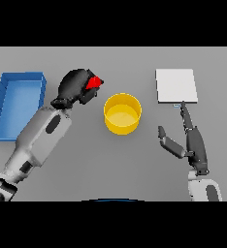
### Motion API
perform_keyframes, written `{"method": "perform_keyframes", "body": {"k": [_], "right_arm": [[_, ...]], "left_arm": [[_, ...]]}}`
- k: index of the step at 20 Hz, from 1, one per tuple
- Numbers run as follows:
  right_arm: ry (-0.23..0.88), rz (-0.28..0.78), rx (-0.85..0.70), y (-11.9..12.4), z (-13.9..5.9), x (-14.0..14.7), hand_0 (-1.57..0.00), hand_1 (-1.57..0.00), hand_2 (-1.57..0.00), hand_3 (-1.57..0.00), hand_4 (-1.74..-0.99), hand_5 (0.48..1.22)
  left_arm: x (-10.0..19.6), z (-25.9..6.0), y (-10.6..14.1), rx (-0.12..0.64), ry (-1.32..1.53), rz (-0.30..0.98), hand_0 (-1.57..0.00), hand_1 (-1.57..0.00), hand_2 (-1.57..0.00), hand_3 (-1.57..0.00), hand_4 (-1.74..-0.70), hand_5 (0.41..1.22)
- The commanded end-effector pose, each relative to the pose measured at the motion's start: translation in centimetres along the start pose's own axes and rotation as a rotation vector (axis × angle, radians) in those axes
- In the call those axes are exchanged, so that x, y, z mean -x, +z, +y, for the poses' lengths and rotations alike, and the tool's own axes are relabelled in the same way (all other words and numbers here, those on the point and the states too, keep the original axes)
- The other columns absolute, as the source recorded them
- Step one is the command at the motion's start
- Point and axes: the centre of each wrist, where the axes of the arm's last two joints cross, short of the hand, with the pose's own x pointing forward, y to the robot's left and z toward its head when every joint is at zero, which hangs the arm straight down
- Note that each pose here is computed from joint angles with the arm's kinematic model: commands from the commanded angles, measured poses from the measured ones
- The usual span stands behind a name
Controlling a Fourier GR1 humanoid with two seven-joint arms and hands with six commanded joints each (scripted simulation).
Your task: Pick up the red beaker and tilt it to pour out 1 green nut into yellow bowl. Pick up the yellow bowl and place it on the metallic measuring scale.
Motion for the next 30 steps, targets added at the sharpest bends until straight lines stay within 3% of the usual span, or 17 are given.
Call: {"method": "perform_keyframes", "body": {"k": [1, 6, 8, 9, 13, 20, 30], "right_arm": [[0.001, -0.001, 0.001, -0.1, 0.1, -0.2, 0.0, 0.0, 0.0, 0.0, -1.256, 0.69], [0.002, -0.015, -0.005, 0.0, 0.0, -0.1, 0.0, 0.0, 0.0, 0.0, -1.274, 0.704], [-0.007, -0.011, -0.008, 0.4, -0.1, 0.0, 0.0, 0.0, 0.0, 0.0, -1.284, 0.705], [-0.016, -0.011, -0.001, 0.4, 0.0, 0.0, 0.0, 0.0, 0.0, 0.0, -1.283, 0.702], [-0.044, -0.001, 0.019, 0.3, 0.1, 0.6, 0.0, 0.0, 0.0, 0.0, -1.292, 0.678], [-0.081, -0.011, 0.026, 0.3, 0.4, 0.7, 0.0, 0.0, 0.0, 0.0, -1.291, 0.64], [-0.043, 0.009, 0.049, 0.0, 0.7, 0.7, 0.0, 0.0, 0.0, 0.0, -1.26, 0.586]], "left_arm": [[-0.3, -0.1, -0.2, 0.011, -0.081, -0.013, -1.57, -1.57, -1.57, -1.57, -1.74, 1.127], [-1.7, 0.5, -1.0, 0.057, -0.383, -0.077, -1.57, -1.57, -1.57, -1.57, -1.74, 1.19], [-2.4, 1.0, -1.1, 0.083, -0.49, -0.123, -1.57, -1.57, -1.57, -1.57, -1.65, 1.201], [-2.9, 0.9, -1.4, 0.096, -0.539, -0.132, -1.57, -1.57, -1.57, -1.57, -1.67, 1.205], [-4.2, 0.9, -2.2, 0.192, -0.748, -0.192, -1.57, -1.57, -1.57, -1.28, -1.7, 1.215], [-7.3, -0.4, -2.8, 0.317, -1.082, -0.321, -1.57, -1.57, -1.57, -1.51, -1.73, 1.22], [-9.0, -0.8, -4.3, 0.346, -1.426, -0.375, -1.57, -1.57, -1.57, -1.56, -1.74, 1.221]]}}
